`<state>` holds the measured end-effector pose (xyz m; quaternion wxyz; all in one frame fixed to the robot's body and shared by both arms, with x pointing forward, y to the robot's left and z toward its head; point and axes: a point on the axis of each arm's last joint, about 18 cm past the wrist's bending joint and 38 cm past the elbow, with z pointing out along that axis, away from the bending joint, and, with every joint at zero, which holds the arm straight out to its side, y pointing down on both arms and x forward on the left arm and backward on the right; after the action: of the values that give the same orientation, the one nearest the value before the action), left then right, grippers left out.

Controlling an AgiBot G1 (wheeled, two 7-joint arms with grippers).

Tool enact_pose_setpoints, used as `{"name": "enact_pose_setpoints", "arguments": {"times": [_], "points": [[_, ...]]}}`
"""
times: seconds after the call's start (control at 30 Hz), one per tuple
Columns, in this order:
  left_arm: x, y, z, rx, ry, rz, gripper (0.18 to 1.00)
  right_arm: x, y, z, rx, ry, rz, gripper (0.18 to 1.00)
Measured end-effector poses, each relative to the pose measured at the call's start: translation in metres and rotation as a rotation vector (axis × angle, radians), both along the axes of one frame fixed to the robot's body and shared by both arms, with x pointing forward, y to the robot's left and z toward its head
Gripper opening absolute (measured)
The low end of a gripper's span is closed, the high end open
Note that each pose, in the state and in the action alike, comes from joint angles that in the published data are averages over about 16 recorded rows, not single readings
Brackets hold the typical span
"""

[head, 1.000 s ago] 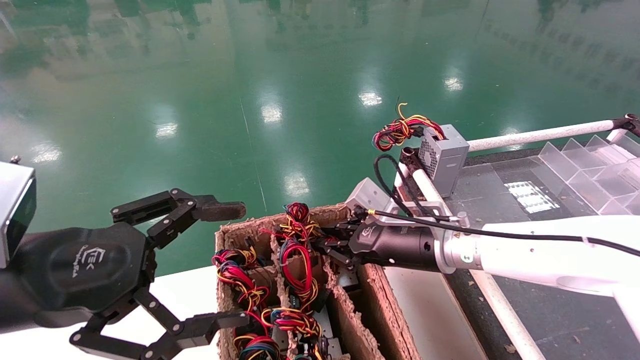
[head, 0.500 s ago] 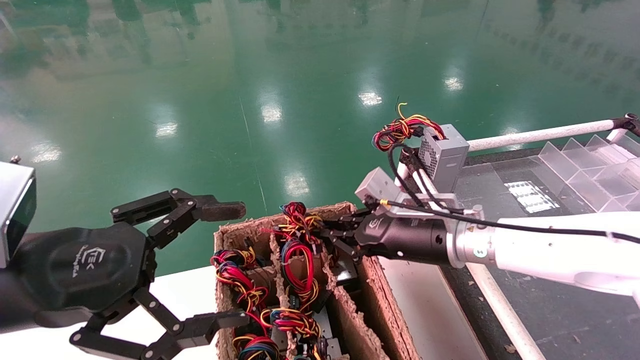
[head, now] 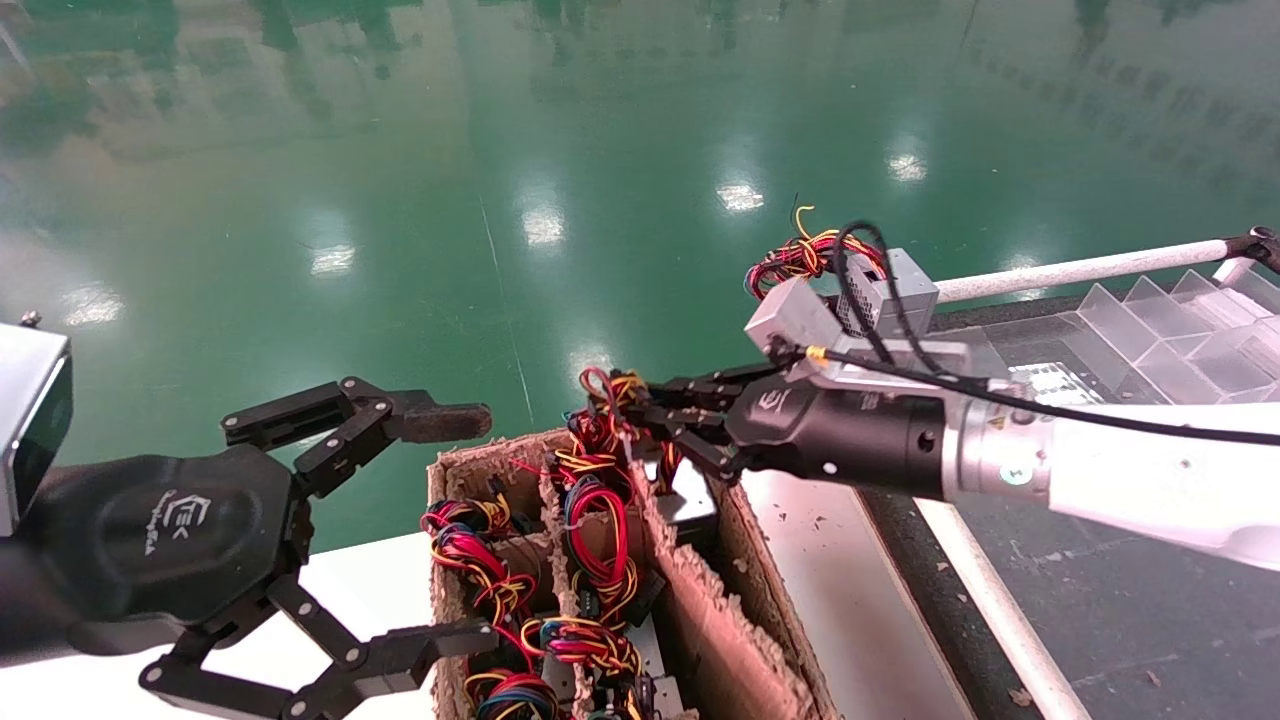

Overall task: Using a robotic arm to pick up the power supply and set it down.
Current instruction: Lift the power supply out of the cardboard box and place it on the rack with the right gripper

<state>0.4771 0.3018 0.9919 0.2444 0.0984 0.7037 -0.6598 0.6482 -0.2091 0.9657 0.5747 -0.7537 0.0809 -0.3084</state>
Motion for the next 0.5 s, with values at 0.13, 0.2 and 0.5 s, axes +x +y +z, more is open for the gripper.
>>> {"name": "enact_pose_setpoints", "arguments": {"times": [0.13, 0.2, 0.5], "points": [[0.0, 0.0, 0.0, 0.0, 0.0, 0.0, 1.001, 0.002, -0.004, 0.001, 0.001, -0.002, -0.02, 0.299], [0.0, 0.0, 0.0, 0.0, 0.0, 0.0, 1.001, 0.003, -0.006, 0.0, 0.002, -0.001, -0.034, 0.299], [0.0, 0.0, 0.0, 0.0, 0.0, 0.0, 1.001, 0.009, -0.02, 0.007, 0.037, 0.009, -0.099, 0.294]]}}
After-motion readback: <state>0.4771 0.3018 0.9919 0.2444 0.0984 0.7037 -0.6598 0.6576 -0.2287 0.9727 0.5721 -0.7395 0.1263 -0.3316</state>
